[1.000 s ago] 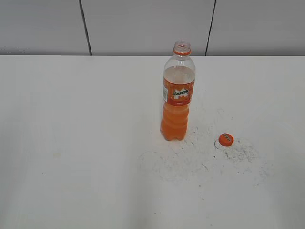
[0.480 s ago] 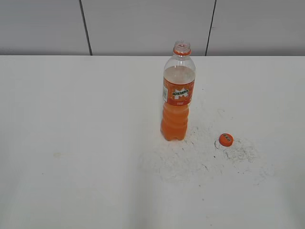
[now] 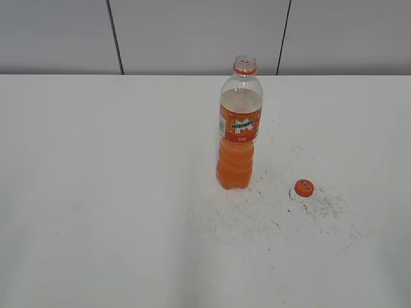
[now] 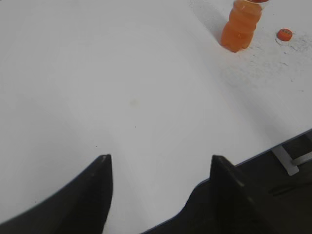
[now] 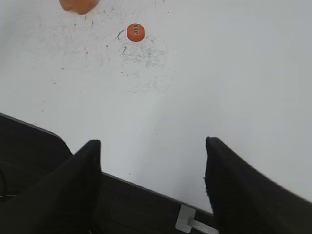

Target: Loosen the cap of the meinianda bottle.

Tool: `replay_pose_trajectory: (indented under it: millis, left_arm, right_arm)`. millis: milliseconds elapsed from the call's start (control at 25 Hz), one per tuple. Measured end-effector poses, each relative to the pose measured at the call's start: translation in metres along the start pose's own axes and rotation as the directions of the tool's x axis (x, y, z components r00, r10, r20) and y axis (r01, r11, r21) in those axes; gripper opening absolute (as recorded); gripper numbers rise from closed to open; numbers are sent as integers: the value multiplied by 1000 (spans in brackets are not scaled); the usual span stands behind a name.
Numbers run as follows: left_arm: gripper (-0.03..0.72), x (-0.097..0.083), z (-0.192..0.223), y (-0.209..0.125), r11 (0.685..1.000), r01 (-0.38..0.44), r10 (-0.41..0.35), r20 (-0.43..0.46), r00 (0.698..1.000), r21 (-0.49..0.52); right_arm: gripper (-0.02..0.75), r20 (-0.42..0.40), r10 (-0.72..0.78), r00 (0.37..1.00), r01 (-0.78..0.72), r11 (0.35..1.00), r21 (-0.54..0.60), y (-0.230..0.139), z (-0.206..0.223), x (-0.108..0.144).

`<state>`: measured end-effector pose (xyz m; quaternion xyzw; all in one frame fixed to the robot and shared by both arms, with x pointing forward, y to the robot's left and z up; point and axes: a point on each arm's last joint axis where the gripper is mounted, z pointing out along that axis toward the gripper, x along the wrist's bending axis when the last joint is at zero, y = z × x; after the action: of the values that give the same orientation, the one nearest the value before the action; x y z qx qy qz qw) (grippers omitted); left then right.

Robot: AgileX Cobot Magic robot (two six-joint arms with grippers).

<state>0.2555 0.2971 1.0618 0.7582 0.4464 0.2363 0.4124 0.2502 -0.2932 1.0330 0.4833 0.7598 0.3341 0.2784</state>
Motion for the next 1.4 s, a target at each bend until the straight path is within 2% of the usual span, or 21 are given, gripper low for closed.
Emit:
replay_pose_trajectory:
  millis: [160,360,480,640,800,960,1400]
  left_arm:
    - [487,0,0,0,1000,8,-8,-11,1000,-1]
    - [487,2,-4,-2,996,80,-83,-123,989,-29]
    - [487,2,-11,-6,988,126,-141,-205,969,-85]
    - [487,-2,-22,-14,969,168,-217,-309,926,-179]
    - [487,-3,-23,-15,958,202,-268,-386,883,-202]
    - [487,-4,-23,-15,955,211,-280,-405,871,-207]
    - [487,-3,-23,-15,955,211,-280,-406,870,-207]
  right_arm:
    - [493,0,0,1000,0,1000,-1,0,0,0]
    - [493,29,24,999,-24,1000,2,0,0,-1]
    - [493,68,55,996,-56,998,6,0,0,-1]
    - [493,133,104,986,-105,994,-1,-1,-1,-2]
    - [493,178,130,976,-118,990,-72,-5,-8,0]
    - [493,193,140,971,-122,987,-100,-8,-11,2]
    - [493,191,141,971,-123,987,-101,-7,-11,2]
